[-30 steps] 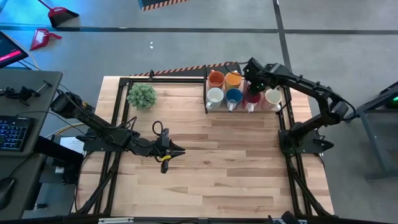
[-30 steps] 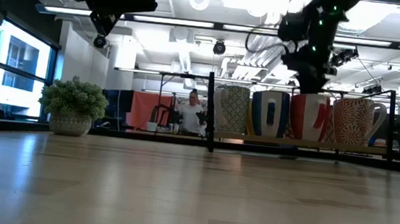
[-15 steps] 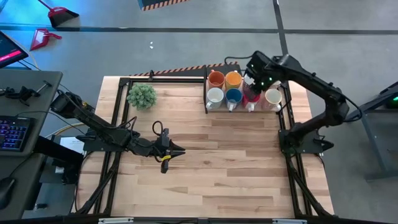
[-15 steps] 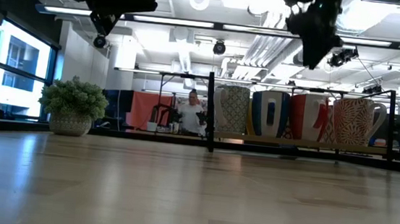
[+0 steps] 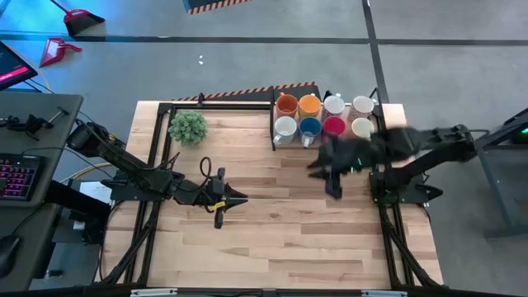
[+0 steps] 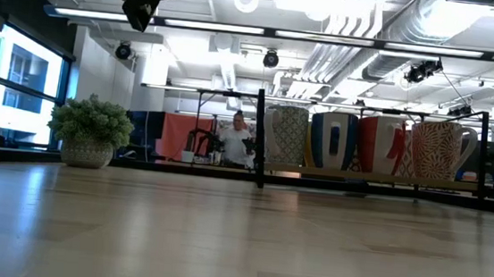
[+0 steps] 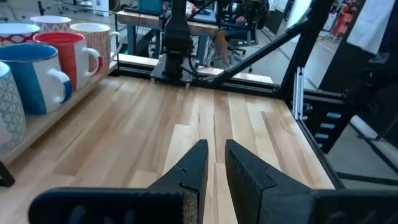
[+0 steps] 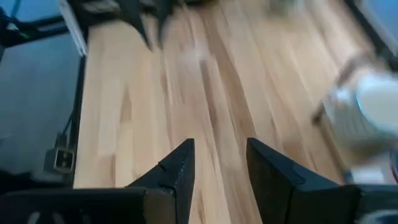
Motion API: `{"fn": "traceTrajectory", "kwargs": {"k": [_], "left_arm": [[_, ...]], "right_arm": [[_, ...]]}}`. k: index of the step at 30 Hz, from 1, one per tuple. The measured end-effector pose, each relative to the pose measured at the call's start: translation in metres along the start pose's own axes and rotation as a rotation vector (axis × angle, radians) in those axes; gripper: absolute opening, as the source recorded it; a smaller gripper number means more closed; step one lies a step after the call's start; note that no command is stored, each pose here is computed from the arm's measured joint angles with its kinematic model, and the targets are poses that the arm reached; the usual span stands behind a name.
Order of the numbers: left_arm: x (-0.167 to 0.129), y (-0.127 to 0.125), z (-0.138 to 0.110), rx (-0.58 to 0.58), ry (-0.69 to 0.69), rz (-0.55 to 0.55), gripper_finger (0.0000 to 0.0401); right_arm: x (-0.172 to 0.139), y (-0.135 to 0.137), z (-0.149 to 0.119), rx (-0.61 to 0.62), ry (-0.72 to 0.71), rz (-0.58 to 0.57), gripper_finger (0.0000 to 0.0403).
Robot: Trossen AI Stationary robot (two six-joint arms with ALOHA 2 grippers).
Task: Place coffee mugs
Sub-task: Return to Home Position
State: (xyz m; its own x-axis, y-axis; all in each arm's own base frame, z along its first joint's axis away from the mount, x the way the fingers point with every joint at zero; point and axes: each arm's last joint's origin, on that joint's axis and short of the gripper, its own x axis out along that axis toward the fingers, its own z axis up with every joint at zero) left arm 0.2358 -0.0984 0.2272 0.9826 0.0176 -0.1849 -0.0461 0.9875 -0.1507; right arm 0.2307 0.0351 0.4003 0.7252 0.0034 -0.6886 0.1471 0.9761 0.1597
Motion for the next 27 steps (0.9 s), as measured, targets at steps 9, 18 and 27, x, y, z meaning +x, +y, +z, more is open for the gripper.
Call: {"fn": "traceTrajectory", "kwargs": {"k": [9, 18, 27], "left_arm": [[0.000, -0.002, 0.007, 0.080, -0.063, -0.033, 0.0047], [0.000, -0.001, 0.009, 0.111, -0.089, 0.007, 0.0047], [0.000, -0.001, 0.006, 0.122, -0.066, 0.016, 0.0047]], "right_arm": [[0.079, 0.050, -0.071, 0.024, -0.185, -0.012, 0.0122], [0.106, 0.041, -0.095, 0.045, -0.259, -0.015, 0.0122], [0.107, 0.042, -0.098, 0.030, -0.214, 0.029, 0.0122]]}}
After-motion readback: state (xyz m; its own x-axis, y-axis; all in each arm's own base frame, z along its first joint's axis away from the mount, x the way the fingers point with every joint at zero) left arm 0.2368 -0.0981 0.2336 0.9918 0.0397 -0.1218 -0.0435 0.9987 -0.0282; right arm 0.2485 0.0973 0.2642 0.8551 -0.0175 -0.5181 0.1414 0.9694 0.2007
